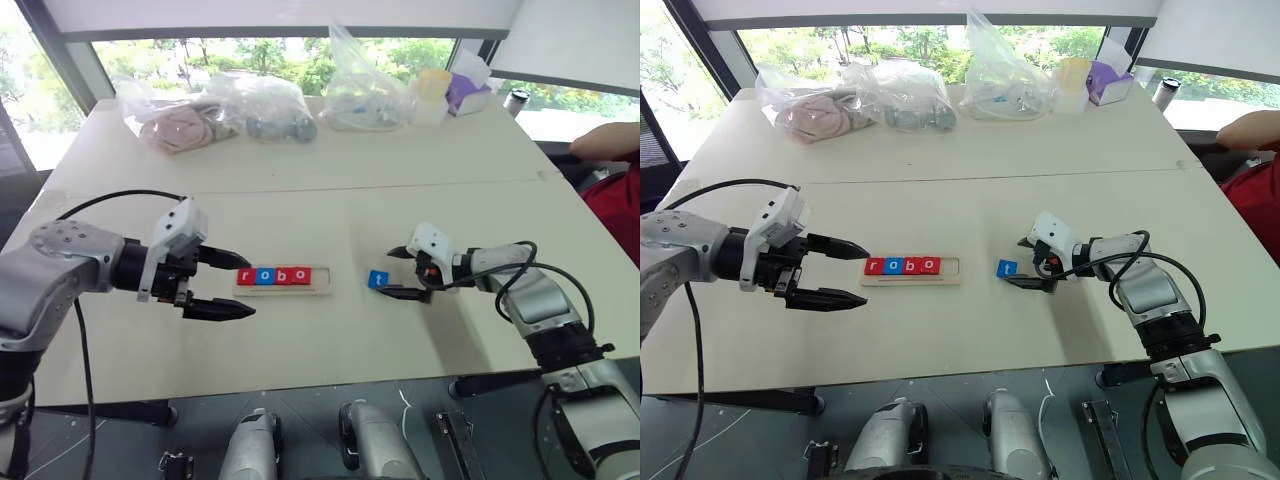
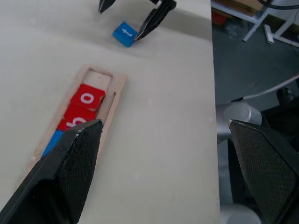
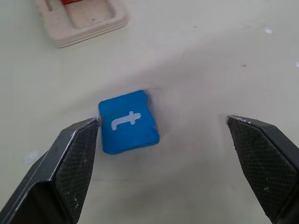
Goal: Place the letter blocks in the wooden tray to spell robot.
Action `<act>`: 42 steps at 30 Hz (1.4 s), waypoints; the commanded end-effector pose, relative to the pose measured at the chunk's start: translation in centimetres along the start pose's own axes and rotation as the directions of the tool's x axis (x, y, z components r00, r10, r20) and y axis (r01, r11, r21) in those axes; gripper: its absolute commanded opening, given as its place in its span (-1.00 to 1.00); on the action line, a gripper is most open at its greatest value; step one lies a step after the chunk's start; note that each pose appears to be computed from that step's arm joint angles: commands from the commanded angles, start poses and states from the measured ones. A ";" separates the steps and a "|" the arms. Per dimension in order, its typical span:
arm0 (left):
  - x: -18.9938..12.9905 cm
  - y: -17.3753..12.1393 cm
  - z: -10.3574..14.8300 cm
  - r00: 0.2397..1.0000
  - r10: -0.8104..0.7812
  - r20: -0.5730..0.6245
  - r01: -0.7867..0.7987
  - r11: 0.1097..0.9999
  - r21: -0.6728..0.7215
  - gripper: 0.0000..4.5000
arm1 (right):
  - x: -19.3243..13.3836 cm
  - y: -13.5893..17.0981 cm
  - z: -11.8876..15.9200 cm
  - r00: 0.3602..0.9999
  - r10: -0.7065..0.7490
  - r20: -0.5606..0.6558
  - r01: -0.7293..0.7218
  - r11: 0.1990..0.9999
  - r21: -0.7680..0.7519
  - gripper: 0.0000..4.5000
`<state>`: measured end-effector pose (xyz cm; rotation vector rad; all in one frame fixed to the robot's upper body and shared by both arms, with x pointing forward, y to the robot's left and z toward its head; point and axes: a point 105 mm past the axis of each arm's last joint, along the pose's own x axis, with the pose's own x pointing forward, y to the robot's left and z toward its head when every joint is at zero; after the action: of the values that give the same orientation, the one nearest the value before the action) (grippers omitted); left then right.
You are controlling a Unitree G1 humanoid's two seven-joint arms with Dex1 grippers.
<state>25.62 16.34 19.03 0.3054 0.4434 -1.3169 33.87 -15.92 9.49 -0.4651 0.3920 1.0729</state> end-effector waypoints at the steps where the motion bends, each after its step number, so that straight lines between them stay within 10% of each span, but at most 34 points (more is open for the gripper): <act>1: -0.7 -0.1 1.0 1.000 0.025 0.018 -0.026 0.999 0.041 1.00 | 0.1 0.3 0.3 1.000 0.005 0.013 -0.005 1.000 -0.016 0.98; 7: -0.6 0.2 1.0 0.999 0.031 0.016 -0.032 0.999 0.042 1.00 | 0.4 0.3 -0.1 0.999 -0.026 0.020 0.026 0.999 0.025 0.98; 15: -0.8 0.8 0.8 0.999 0.043 0.003 -0.043 0.998 0.046 1.00 | 0.4 -0.1 0.2 0.997 -0.057 0.047 0.054 0.997 0.056 -0.50; 25: -2.7 2.5 -0.4 0.988 0.134 -0.078 -0.129 0.989 0.070 1.00 | 3.0 2.3 9.4 0.982 0.095 0.164 -0.065 0.981 -0.182 -0.50; 42: -2.0 2.1 -1.1 0.987 0.152 -0.057 -0.148 0.987 0.062 1.00 | 6.3 3.9 8.8 0.981 0.179 -0.080 -0.193 0.952 -0.236 -0.50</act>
<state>27.18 19.12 17.88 0.4048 0.4681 -1.1836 33.60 -5.09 11.94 -0.6593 0.3891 1.3008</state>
